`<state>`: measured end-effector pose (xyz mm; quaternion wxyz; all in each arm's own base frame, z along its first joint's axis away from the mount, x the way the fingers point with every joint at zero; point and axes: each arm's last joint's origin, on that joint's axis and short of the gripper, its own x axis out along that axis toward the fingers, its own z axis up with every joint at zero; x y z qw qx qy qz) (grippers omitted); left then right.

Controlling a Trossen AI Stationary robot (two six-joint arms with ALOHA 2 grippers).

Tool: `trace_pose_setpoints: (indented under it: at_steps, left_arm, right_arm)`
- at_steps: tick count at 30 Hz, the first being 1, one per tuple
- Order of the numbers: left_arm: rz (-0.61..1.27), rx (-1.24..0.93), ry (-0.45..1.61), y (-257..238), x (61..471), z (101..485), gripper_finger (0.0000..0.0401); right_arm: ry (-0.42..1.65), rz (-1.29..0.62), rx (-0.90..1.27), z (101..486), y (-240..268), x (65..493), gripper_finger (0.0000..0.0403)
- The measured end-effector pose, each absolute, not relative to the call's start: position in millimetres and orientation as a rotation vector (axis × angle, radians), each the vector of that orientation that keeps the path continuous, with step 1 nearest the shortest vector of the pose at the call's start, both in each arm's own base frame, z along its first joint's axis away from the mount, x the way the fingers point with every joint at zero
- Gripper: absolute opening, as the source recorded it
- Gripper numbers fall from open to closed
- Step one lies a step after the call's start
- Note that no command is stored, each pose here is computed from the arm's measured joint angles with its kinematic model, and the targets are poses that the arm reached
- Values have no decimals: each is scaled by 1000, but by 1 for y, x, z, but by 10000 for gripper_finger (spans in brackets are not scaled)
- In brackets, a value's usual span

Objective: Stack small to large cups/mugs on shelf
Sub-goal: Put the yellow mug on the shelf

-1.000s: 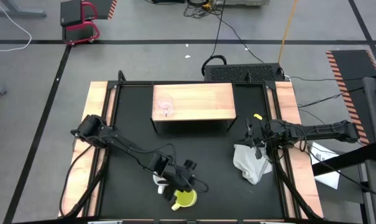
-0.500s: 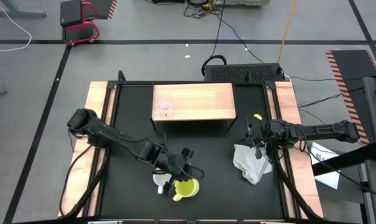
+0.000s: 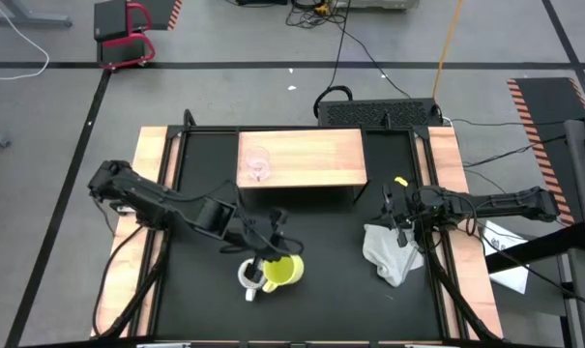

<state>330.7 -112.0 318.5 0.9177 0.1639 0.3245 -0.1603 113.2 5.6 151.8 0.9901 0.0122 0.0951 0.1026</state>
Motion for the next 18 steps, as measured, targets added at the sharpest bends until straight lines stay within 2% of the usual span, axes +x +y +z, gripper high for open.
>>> trace_pose_setpoints:
  at_steps: [11,18]
  left_arm:
    - [-241,289,744,-79,324,324,5]
    - [-257,299,710,-76,319,332,5]
  right_arm:
    - [193,206,24,152,6,113,0]
    - [202,206,18,151,6,113,0]
